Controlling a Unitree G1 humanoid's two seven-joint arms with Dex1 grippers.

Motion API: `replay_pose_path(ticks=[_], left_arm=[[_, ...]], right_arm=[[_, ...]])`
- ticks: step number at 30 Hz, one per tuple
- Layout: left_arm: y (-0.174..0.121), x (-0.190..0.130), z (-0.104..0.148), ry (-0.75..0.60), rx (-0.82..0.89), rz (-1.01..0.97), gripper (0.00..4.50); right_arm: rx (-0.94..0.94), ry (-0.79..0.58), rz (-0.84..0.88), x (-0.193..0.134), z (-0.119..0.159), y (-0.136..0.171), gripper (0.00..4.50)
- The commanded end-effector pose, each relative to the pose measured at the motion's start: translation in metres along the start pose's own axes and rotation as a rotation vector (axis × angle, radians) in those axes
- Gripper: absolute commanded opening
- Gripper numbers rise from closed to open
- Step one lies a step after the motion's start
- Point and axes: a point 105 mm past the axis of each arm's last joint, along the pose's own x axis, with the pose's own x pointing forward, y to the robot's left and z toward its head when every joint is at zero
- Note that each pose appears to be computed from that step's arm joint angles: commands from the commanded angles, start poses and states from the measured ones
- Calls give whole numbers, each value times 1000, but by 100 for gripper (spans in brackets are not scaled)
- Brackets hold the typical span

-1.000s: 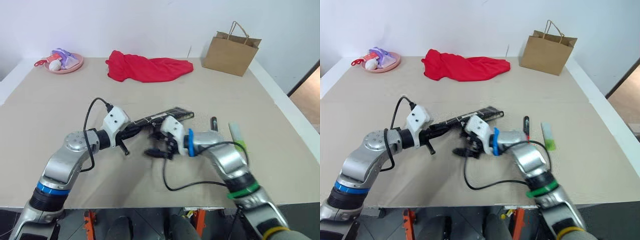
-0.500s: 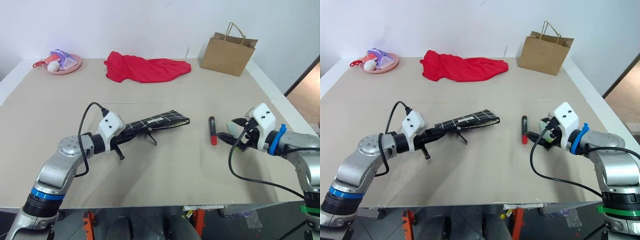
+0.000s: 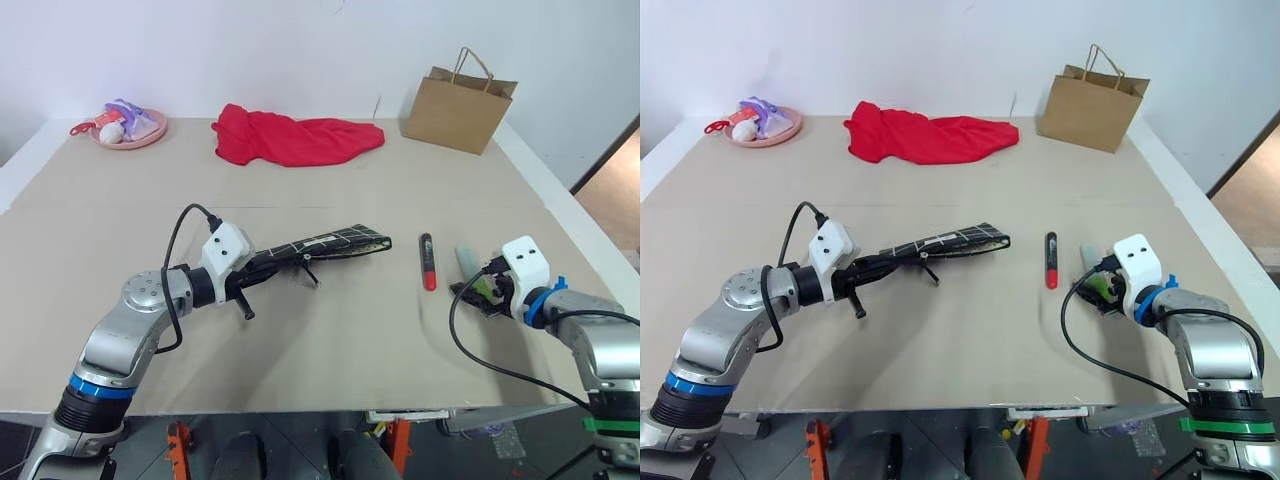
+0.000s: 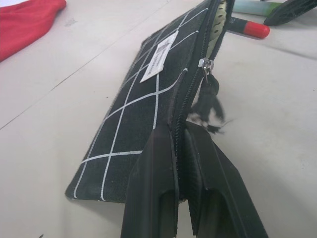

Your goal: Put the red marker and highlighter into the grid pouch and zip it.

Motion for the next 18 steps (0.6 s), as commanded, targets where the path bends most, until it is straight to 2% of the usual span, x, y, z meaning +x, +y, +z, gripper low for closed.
replay_pose_path(ticks=[1, 3, 4, 7, 9, 10, 13, 14, 15, 16, 18], left_arm=[[2, 1, 14, -50, 33, 11, 0], [0, 2, 15, -54, 30, 9, 0], [0, 2, 15, -55, 29, 9, 0], [0, 3, 16, -58, 28, 9, 0], [1, 3, 17, -60, 27, 8, 0], [1, 3, 17, -60, 27, 7, 0], [1, 3, 18, -59, 26, 1, 0], [1, 4, 18, -59, 25, 0, 0], [1, 4, 18, -60, 25, -3, 0], [0, 4, 19, -61, 24, -6, 0], [-1, 5, 19, -63, 24, -11, 0]], right_arm=[[67, 40, -52, -10, -15, -12, 226], [94, 46, -52, -14, -21, -11, 130], [100, 49, -51, -15, -23, -11, 111], [116, 52, -60, -16, -27, -11, 111], [100, 9, -78, -13, -18, -13, 111], [87, -31, -86, -12, -9, -14, 111], [-3, -307, -34, -21, 66, -5, 111], [-28, -368, -11, -26, 83, -2, 111], [-86, -439, 56, -36, 106, 8, 111], [-153, -481, 128, -45, 121, 19, 111], [-309, -486, 277, -58, 131, 45, 111]])
